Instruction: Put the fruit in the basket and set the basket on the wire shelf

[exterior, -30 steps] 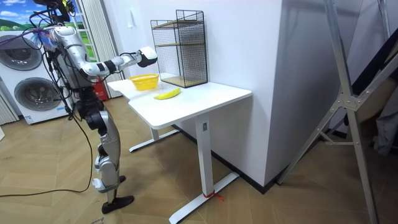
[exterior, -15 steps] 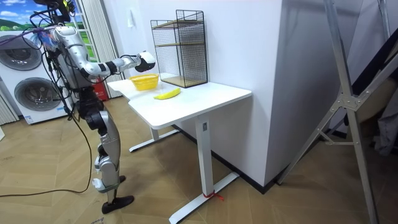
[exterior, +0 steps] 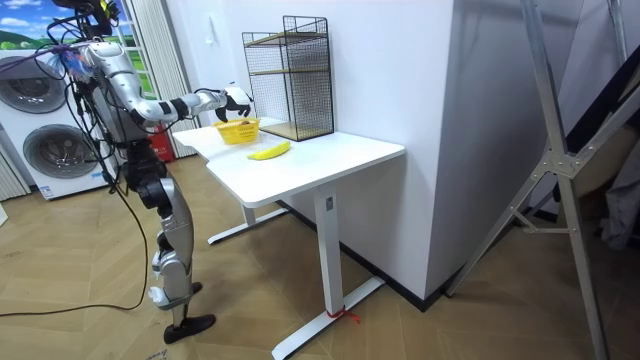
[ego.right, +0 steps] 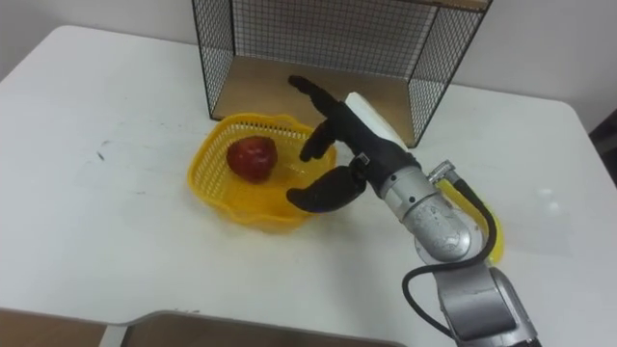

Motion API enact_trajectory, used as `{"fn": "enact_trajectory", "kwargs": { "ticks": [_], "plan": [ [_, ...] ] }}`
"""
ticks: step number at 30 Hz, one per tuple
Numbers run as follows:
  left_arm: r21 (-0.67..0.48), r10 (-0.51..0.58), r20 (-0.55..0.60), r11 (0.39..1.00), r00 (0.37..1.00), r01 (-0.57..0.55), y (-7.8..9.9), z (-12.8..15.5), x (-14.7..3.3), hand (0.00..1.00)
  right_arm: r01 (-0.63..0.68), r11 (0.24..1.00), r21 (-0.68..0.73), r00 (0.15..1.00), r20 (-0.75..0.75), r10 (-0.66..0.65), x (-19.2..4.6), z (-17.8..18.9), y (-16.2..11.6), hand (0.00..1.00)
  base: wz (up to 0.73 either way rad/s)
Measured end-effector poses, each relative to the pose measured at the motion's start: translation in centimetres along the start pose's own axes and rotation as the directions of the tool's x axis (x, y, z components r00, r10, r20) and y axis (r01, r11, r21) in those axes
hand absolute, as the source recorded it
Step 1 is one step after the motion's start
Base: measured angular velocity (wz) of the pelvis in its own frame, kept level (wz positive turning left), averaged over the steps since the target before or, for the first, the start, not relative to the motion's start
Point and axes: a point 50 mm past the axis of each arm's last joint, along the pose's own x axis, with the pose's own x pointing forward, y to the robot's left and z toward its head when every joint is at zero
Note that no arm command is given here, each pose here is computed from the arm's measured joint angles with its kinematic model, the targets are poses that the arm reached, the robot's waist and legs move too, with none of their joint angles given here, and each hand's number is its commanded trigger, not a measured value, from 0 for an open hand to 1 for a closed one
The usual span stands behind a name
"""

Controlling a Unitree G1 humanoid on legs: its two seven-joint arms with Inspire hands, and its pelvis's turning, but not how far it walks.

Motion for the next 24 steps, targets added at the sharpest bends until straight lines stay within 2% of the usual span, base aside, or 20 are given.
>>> {"fn": "enact_trajectory", "kwargs": {
  "ticks": [19, 22, 24],
  "plan": [
    [-0.002, -0.001, -0.014, 1.0, 1.0, 0.001, 0.0, -0.4, 0.0, 0.0, 0.017, 1.0, -0.006, 1.0, -0.003, -0.017, 0.0, 0.0, -0.1, 0.0, 0.0],
    [-0.012, -0.002, -0.021, 1.0, 1.0, 0.001, -0.1, -0.7, -0.1, 0.0, 0.034, 0.998, 0.054, 0.999, 0.014, -0.034, -0.1, 0.1, -0.5, 0.0, 0.0],
    [-0.027, 0.002, -0.034, 1.0, 0.999, -0.003, 0.0, -1.1, -0.2, 0.0, 0.103, 0.99, 0.093, 0.994, 0.016, -0.105, -0.5, -0.1, -1.9, 0.0, 0.09]
  ]
}}
